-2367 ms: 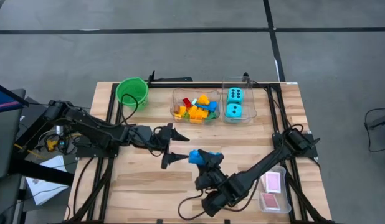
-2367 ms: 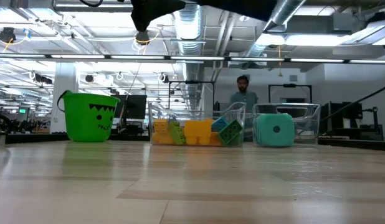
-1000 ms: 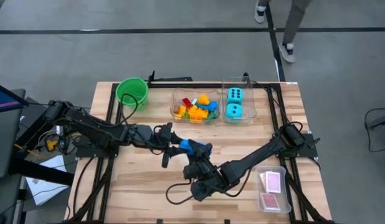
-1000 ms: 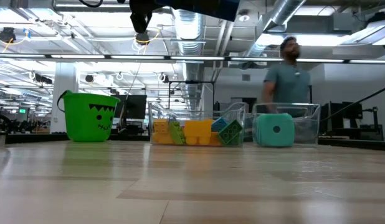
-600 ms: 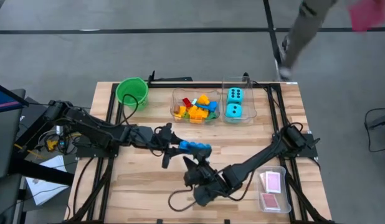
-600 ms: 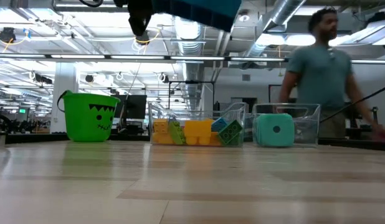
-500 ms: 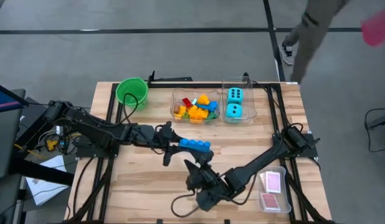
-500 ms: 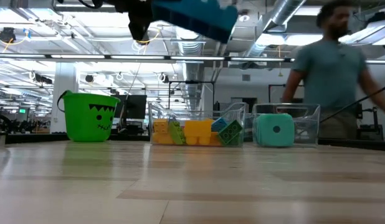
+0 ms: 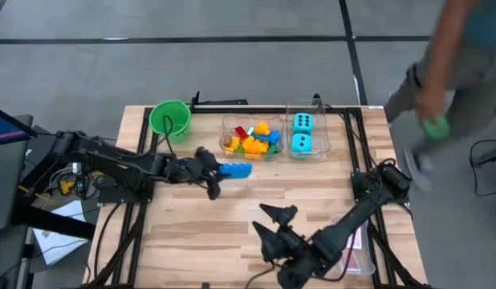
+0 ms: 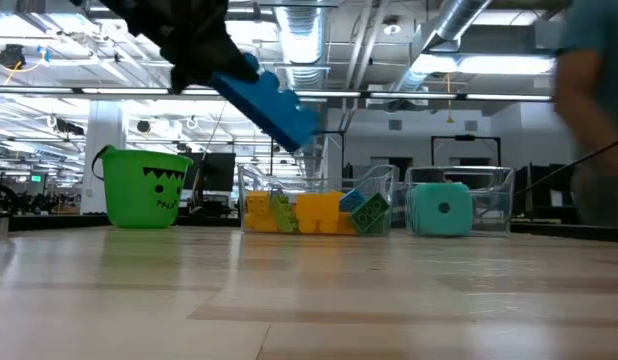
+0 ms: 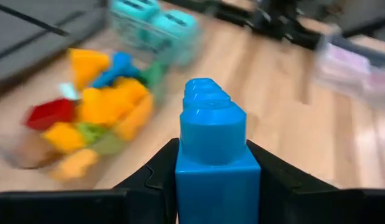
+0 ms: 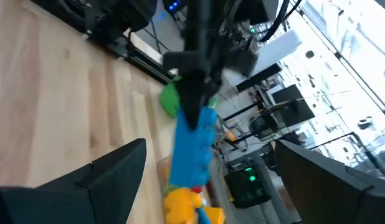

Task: Pick & Place Toys
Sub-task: Put the blue gamepiece into the left transparent bin

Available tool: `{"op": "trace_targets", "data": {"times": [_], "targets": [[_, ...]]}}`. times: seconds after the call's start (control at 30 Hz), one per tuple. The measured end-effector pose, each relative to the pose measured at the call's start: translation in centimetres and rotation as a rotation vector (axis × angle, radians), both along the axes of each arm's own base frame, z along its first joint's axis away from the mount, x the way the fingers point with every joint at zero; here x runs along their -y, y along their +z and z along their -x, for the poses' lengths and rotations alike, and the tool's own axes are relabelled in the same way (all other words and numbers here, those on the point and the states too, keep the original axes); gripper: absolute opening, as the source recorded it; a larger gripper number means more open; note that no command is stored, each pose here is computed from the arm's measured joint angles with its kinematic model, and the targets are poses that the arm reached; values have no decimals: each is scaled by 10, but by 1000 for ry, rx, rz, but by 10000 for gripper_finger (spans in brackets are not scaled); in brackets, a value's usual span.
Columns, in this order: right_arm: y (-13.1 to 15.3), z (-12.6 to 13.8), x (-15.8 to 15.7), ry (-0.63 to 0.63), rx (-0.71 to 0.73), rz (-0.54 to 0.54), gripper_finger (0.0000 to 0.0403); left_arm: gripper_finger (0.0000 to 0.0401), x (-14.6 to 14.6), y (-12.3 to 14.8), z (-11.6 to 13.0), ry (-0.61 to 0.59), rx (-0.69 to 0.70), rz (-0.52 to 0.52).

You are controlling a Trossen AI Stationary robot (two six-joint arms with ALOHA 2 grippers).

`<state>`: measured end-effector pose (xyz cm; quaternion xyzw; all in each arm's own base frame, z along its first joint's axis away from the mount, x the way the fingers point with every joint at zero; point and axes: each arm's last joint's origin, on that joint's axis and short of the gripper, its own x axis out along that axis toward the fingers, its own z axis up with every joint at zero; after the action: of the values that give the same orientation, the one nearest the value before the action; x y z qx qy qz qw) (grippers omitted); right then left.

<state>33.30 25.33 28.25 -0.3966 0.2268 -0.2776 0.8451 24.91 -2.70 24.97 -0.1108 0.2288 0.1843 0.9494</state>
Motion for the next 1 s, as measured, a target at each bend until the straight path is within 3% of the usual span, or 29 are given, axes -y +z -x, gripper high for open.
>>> {"op": "trace_targets", "data": {"times": [0.13,0.23,0.4,0.6,1.0], "targets": [[-8,20,-7,19,-7,-65,345,126,1,12,13,81,42,-28],[-16,39,-9,16,-38,-188,343,126,2,16,14,123,75,-59],[-28,64,-10,-54,-23,-367,338,126,-8,13,-4,166,126,-125],[-57,78,-8,-98,25,-417,336,126,-45,-1,-26,235,100,-212],[-88,68,23,-222,-12,-427,336,126,-131,-35,-40,153,103,-43]]}}
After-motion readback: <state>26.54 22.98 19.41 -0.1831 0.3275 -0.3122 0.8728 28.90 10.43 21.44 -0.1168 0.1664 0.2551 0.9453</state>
